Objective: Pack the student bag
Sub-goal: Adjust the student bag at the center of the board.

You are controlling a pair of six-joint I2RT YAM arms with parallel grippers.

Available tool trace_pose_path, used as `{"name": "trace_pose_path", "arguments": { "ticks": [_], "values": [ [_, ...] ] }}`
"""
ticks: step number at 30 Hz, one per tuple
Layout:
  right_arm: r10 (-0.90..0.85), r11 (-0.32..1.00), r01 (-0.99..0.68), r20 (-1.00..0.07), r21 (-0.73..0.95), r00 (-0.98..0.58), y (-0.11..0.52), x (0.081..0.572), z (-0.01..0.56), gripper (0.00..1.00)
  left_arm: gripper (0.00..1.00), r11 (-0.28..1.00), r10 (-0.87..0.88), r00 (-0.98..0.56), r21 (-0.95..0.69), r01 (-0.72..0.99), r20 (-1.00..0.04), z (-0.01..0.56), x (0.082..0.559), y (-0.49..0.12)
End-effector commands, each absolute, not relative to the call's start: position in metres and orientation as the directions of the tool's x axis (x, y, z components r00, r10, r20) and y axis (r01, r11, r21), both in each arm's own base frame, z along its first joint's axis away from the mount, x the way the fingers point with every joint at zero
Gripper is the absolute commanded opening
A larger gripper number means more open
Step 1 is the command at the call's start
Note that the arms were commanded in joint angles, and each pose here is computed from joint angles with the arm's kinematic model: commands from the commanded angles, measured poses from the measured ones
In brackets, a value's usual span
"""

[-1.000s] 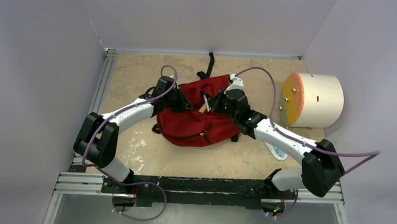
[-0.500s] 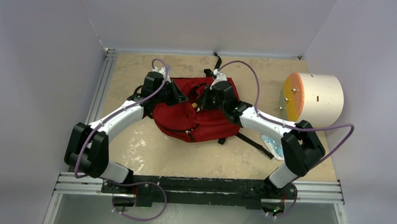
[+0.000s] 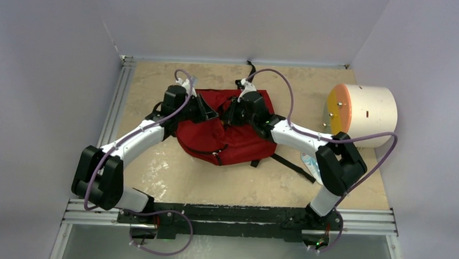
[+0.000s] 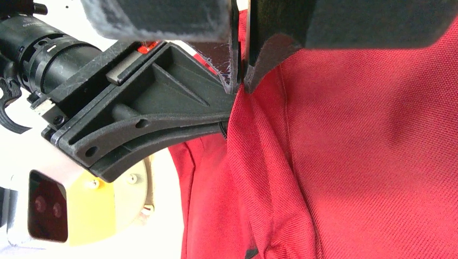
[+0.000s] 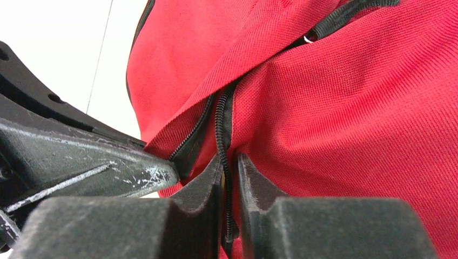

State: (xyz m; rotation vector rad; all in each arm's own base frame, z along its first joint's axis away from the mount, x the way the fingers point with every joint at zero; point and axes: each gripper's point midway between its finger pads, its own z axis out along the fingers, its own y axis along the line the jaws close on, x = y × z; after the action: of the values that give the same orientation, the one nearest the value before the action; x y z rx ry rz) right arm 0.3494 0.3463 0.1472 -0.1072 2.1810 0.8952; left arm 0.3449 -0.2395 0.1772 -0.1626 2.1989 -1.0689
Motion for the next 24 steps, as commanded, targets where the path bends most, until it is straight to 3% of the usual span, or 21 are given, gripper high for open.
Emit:
{"name": "trace_pose_path", "arguments": {
  "ticks": [1,11,15,19,22,23,24],
  "values": [
    [0.265,0.687,-0.385,-0.705,0.617,-0.658,0.365,0.362,0.185,0.2,0.0,0.61,-0.383,-0.751,-0.758,0.231,-0.538,0.191,0.341,-0.245],
    [0.321,0.7,-0.397,-0.758,0.593,-0.567,0.341,0.359,0.242,0.45,0.0,0.626,-0.381,-0.768,-0.755,0.196,-0.515,0.176,0.336,-0.241],
    [0.339,0.733,-0.365,-0.774,0.574,-0.535,0.323,0.356,0.251,0.47,0.0,0.627,-0.382,-0.774,-0.757,0.184,-0.505,0.172,0.334,-0.24],
    [0.308,0.791,-0.31,-0.781,0.527,-0.543,0.305,0.354,0.239,0.39,0.0,0.632,-0.382,-0.775,-0.754,0.178,-0.503,0.171,0.334,-0.239],
    [0.281,0.801,-0.3,-0.768,0.518,-0.576,0.3,0.345,0.229,0.39,0.0,0.639,-0.383,-0.773,-0.749,0.173,-0.506,0.172,0.335,-0.238],
    [0.252,0.804,-0.319,-0.773,0.502,-0.582,0.299,0.34,0.225,0.19,0.0,0.644,-0.384,-0.771,-0.746,0.17,-0.507,0.173,0.336,-0.237],
    [0.237,0.802,-0.327,-0.768,0.5,-0.594,0.299,0.336,0.222,0.15,0.0,0.649,-0.382,-0.771,-0.742,0.168,-0.509,0.173,0.336,-0.237]
  ]
}}
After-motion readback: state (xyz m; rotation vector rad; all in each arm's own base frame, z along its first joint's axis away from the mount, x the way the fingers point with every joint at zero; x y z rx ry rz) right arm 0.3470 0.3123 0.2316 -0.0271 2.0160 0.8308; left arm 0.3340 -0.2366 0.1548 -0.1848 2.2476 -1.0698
